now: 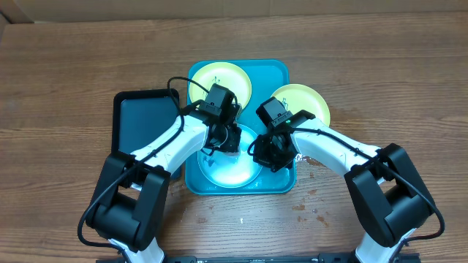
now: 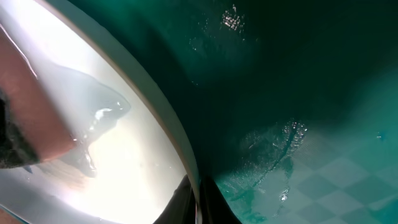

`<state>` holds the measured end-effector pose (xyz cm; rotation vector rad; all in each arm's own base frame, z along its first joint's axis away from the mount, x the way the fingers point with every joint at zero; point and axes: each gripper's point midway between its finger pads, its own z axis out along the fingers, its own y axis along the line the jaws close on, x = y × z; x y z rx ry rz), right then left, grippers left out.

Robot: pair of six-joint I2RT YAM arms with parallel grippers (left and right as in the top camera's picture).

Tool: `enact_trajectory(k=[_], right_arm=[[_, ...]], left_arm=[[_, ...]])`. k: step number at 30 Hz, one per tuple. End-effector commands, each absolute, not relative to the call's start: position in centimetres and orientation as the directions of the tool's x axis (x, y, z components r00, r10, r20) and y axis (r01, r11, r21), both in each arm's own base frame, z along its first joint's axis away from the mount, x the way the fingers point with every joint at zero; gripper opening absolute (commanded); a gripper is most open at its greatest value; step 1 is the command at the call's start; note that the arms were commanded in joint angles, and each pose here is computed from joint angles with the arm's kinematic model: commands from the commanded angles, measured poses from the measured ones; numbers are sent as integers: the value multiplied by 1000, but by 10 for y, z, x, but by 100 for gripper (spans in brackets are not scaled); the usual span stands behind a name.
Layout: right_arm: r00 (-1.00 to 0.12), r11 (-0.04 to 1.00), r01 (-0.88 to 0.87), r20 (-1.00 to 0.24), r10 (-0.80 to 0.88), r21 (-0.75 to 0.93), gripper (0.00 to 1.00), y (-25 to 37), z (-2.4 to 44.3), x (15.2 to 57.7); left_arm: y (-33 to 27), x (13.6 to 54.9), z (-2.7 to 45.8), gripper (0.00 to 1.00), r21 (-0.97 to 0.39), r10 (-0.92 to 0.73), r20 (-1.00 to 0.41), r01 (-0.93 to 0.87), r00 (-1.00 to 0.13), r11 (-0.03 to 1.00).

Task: Clean dirty plates on tray and stack at the side
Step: 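Scrub the white plate with the sponge in the left gripper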

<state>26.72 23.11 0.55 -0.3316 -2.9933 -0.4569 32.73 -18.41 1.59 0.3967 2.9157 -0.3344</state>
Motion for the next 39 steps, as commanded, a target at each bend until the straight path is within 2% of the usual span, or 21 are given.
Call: enact_trajectory(k=[1,4,11,14,17,19,23,27,30,33,35,39], right_arm=[[-967,938,243,133,215,246,4,225,-3,262],[-967,939,244,136,216,242,4,224,-3,261],[-967,939,244,137,216,241,4,224,-3,261],[-967,939,244,137,216,241,4,224,-3,261],[-967,939,244,135,216,244,4,224,-3,261],[-967,939,244,135,216,244,4,224,-3,261],[-967,939,244,135,216,243,4,224,-3,261],[-967,939,244,135,216,243,4,224,-3,261],[-967,939,244,136,216,243,4,224,-3,261],[-967,939,244,137,216,241,4,224,-3,261],[-967,939,244,137,216,241,4,224,-3,261],[-967,939,244,137,216,241,4,224,-3,261]], left_arm=[[-149,316,-9,4,-46,218,-111,224,-970,973],[-125,301,-16,4,36,206,-23,205,-978,978],[-106,276,-8,4,50,232,112,239,-966,970],[-131,272,-4,4,-108,331,110,320,-937,941],[-172,273,5,4,-325,385,41,353,-922,878],[-195,278,10,4,-423,394,-20,365,-919,830],[-222,298,13,4,-452,393,-141,412,-909,791],[-224,303,4,4,-443,388,-148,412,-910,796],[-199,308,-17,4,-319,354,-90,363,-931,875],[-149,318,-34,4,-57,253,-46,255,-966,965],[-122,324,-33,4,69,203,-47,199,-978,977],[-92,337,-22,4,179,137,-58,125,-989,976]])
